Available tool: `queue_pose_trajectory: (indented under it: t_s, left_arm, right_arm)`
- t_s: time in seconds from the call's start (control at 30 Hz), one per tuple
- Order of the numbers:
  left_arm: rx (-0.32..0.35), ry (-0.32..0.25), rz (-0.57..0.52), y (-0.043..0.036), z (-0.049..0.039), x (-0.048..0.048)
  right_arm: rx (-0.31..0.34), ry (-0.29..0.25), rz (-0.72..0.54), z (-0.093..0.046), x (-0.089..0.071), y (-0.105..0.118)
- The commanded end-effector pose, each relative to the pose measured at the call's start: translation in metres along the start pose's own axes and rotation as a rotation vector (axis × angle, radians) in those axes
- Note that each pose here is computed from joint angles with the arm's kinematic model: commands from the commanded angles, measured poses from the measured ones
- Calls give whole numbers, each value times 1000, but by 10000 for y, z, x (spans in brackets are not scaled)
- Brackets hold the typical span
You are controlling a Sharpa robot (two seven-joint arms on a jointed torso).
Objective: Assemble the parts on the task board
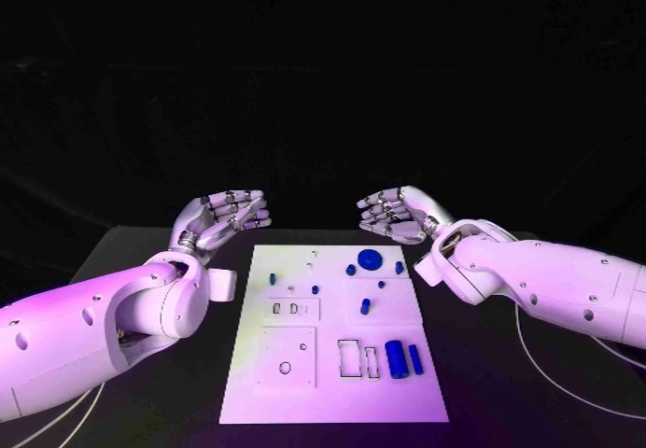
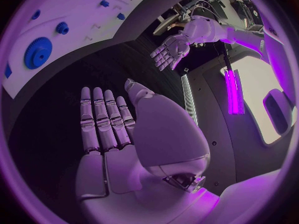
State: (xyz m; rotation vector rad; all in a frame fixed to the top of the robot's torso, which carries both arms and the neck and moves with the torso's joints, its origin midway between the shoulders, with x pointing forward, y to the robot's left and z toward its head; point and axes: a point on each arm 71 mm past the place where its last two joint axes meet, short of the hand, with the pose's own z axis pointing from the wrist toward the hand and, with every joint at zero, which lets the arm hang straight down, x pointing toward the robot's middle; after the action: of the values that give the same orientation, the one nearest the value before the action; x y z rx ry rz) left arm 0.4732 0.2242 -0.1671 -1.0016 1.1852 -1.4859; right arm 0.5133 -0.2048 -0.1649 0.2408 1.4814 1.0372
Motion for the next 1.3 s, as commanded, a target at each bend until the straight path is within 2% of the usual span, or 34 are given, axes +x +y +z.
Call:
queue_pose_trajectory:
  t_s: [0.03,0.23,0.5,0.73,1.0,1.3]
  left_arm:
    - [-9,71,-30,-55,-52,87]
    - [-16,113,-53,-130,-151,160]
    - [-11,131,-64,-160,-181,239]
    - [-15,137,-72,-155,-175,276]
    - [-20,142,-75,-161,-188,280]
    - [-36,136,-79,-149,-189,242]
  right_arm:
    - [-8,159,-275,39,36,16]
    - [-12,244,-550,97,34,61]
    - [-10,270,-771,147,47,140]
    - [-19,270,-842,175,81,193]
    - [-28,286,-862,206,144,218]
    - [-31,312,-857,204,190,213]
